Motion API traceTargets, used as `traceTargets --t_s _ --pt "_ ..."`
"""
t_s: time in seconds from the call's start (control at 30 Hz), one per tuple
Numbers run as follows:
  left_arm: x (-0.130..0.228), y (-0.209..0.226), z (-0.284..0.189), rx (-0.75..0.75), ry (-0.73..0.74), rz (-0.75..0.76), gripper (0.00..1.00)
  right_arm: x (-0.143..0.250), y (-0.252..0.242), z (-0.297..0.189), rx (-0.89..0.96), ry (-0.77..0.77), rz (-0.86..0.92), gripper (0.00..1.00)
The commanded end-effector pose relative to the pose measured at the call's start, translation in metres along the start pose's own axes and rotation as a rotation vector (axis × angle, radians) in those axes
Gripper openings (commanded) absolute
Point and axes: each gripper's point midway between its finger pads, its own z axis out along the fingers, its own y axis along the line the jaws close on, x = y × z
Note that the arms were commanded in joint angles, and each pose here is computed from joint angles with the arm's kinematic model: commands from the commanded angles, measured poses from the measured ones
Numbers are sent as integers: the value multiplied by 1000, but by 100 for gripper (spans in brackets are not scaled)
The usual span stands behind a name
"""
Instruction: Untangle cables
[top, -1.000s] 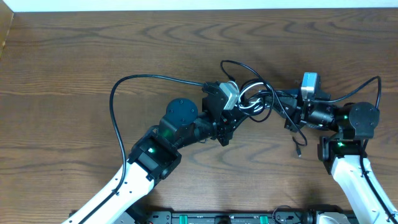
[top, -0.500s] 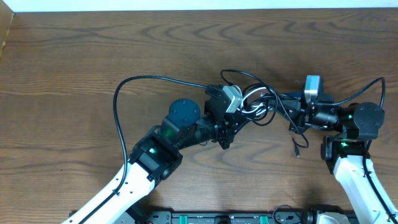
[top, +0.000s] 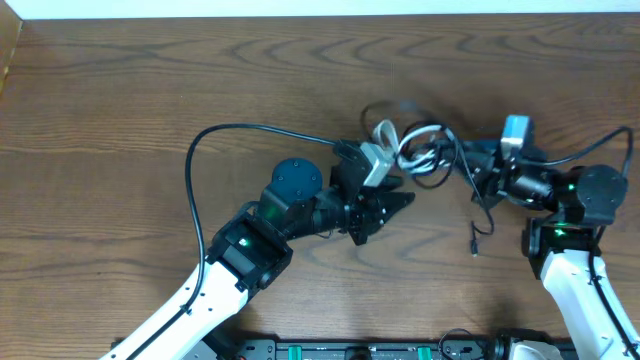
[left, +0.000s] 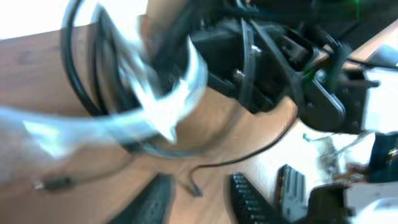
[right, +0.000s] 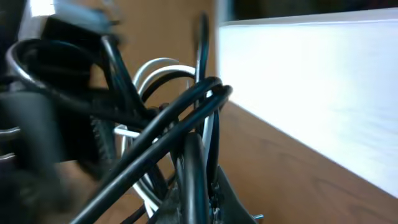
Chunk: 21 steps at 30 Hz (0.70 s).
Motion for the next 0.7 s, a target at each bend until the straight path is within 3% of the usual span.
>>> traceTargets --t_s 0.0,0.23,0.47,0.67 --pt "-8 -13 -6 48 -16 28 39 -10 -13 -1 75 -31 -42 1" --pt "-11 -11 -6 35 -29 35 39 -10 -12 -1 70 -30 -29 1" --pt "-24 28 -8 -189 -100 29 39 -9 -9 0 53 -25 -23 1" --pt "-36 29 -7 -198 -154 45 40 -8 -6 0 36 -19 -11 1"
